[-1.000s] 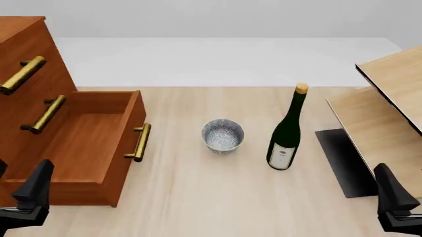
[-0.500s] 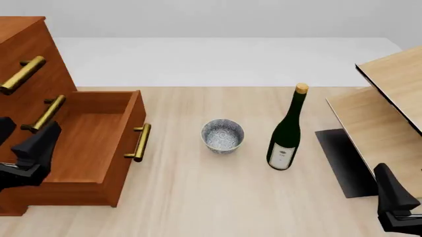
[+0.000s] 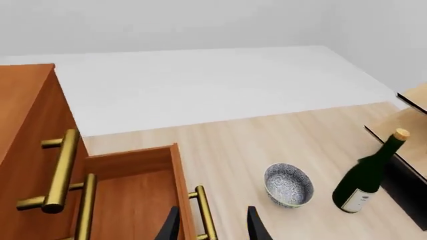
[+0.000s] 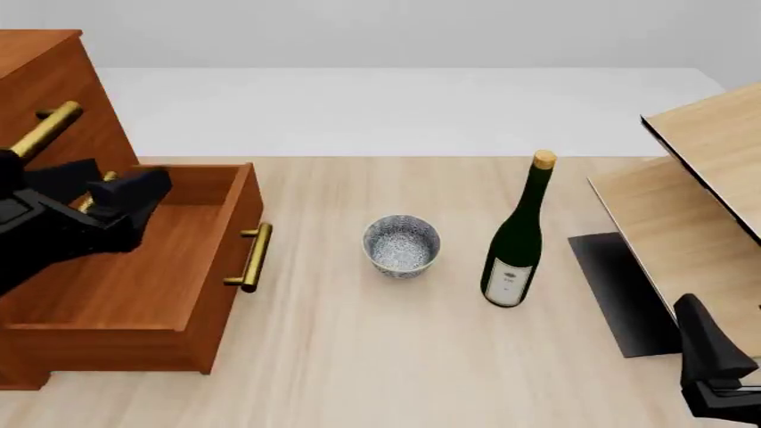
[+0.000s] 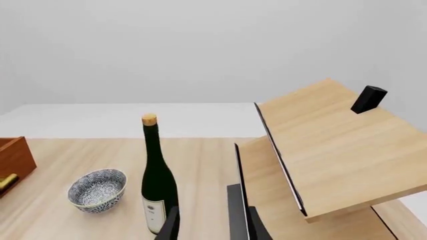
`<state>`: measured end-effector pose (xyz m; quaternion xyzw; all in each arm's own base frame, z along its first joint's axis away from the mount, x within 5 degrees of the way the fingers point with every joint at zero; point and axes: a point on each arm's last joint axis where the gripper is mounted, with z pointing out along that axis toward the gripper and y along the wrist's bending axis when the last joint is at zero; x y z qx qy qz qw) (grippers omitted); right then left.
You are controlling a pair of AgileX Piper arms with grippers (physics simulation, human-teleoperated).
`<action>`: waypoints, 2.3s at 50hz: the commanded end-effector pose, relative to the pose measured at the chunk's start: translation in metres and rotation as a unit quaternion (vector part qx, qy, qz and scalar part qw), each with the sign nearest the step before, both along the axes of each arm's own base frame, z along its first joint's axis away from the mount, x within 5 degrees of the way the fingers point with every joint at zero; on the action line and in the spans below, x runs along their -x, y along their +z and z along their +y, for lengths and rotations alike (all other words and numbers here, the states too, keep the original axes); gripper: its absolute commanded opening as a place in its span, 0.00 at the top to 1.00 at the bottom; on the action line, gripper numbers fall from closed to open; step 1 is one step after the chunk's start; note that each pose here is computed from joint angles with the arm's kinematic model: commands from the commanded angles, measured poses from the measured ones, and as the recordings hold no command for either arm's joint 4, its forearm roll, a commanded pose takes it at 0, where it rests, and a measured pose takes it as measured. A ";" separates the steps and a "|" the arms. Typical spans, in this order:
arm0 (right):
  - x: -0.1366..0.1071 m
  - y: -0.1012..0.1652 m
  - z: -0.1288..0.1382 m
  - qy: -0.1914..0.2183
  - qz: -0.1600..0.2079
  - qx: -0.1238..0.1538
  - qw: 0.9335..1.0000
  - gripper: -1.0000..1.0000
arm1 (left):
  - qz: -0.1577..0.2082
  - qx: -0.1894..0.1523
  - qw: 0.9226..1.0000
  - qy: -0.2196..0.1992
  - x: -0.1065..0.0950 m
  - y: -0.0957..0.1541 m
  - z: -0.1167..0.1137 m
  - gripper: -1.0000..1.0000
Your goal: Close the bottom drawer of the cabinet and open the top drawer.
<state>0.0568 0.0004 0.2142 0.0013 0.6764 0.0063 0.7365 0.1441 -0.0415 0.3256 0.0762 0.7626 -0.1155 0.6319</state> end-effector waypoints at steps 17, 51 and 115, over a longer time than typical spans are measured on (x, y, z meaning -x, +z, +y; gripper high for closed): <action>0.001 0.001 0.000 -0.002 -0.003 -0.004 1.000 0.00 | 0.172 -0.005 0.983 -0.060 -0.029 -0.008 -0.041 0.00; 0.001 0.000 0.000 -0.003 -0.003 -0.006 1.000 0.00 | 0.267 0.049 0.961 -0.045 -0.022 -0.030 -0.051 0.00; -0.002 0.002 -0.001 -0.003 -0.003 -0.013 1.000 0.00 | 0.368 0.097 0.925 0.005 -0.013 -0.094 -0.053 0.00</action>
